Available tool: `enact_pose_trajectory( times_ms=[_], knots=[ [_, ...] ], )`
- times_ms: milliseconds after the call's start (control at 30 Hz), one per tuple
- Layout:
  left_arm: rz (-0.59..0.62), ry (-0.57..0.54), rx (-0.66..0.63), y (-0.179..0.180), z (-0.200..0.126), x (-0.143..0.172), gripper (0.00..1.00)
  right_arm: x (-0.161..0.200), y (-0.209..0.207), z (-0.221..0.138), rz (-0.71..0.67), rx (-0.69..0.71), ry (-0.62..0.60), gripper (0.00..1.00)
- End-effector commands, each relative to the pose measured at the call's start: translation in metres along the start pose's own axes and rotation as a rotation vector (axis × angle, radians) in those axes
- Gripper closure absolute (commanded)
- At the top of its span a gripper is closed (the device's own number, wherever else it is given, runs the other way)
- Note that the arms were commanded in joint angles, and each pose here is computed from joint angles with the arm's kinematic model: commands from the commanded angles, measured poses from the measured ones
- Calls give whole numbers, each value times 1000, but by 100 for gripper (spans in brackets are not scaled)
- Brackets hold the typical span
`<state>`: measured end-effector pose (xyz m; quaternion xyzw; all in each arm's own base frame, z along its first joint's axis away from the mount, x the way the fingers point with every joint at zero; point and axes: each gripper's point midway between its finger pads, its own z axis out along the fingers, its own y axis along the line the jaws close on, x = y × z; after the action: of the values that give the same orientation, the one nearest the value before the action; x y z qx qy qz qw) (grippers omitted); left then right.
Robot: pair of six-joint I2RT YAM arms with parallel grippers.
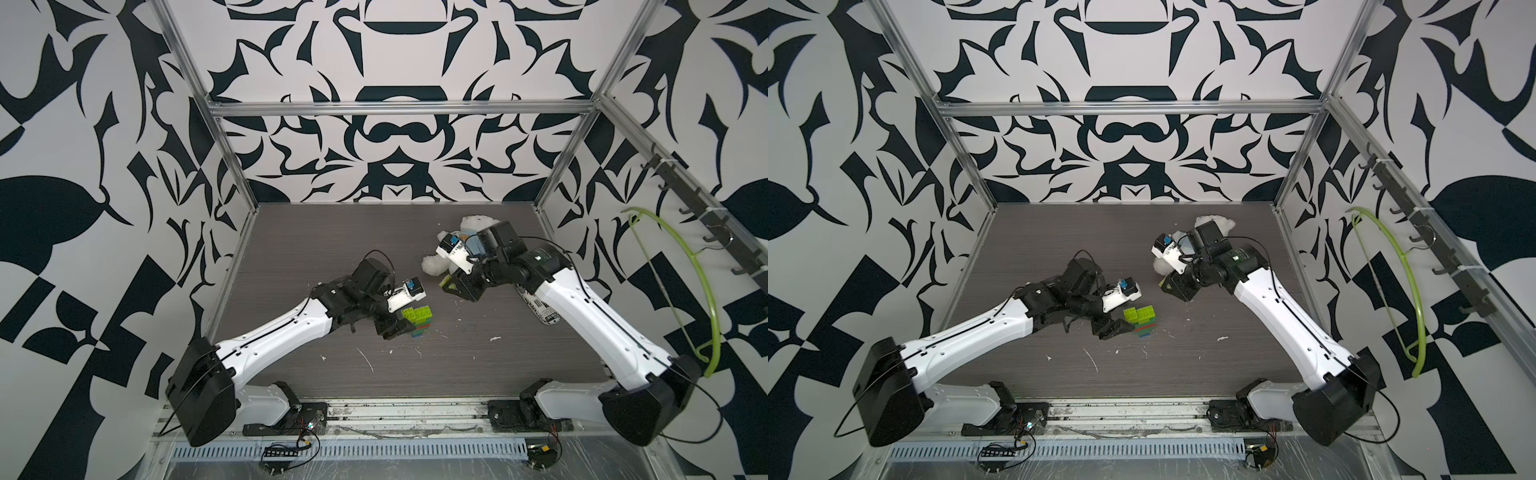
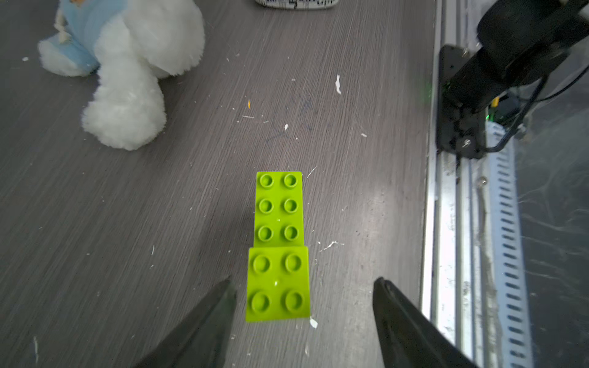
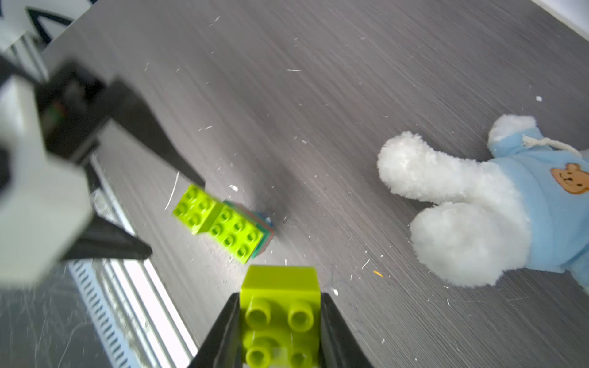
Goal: Assemble a carrot with lego
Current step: Adjust the lego brick at the center of the board, then assemble the lego brick with the lego brick.
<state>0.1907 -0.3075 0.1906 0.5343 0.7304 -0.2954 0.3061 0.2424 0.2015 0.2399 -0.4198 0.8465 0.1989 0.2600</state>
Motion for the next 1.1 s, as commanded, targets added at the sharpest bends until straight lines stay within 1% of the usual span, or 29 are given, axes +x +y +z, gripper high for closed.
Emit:
enact_pose_trajectory(
  times_ms=[0, 100, 167, 200, 267, 367, 433, 500, 600, 700, 933, 1067],
  knots=[
    [-255, -107, 17, 7, -27, -15, 23, 17, 26, -10, -217, -77, 43, 67],
    [-464, -103, -9, 25, -27, -11, 26, 20, 34, -5, -336, -101, 38, 68],
    [-591, -77, -10, 32, -21, -7, 30, 23, 38, 2, -404, -128, 69, 70],
    [-645, -66, 10, 31, -18, -6, 31, 24, 38, 5, -422, -138, 83, 71],
    [-733, -31, 43, 30, -8, -1, 32, 27, 37, 10, -467, -152, 116, 74],
    [-835, -14, 57, 28, -4, 4, 35, 29, 37, 16, -540, -169, 163, 76],
    [-861, -5, 64, 25, -6, 7, 35, 26, 39, 19, -557, -182, 153, 77],
    [-875, -5, 58, 23, -8, 10, 32, 25, 38, 24, -576, -186, 148, 78],
    [-898, 2, 77, 20, -3, 16, 31, 27, 35, 36, -598, -192, 177, 79],
    [-913, 14, 96, 19, 3, 21, 30, 24, 37, 47, -617, -208, 169, 80],
    [-944, 33, 152, 16, 14, 23, 30, 22, 35, 63, -674, -237, 191, 82],
    [-952, 29, 168, 17, 13, 22, 30, 21, 37, 66, -675, -263, 194, 83]
  ],
)
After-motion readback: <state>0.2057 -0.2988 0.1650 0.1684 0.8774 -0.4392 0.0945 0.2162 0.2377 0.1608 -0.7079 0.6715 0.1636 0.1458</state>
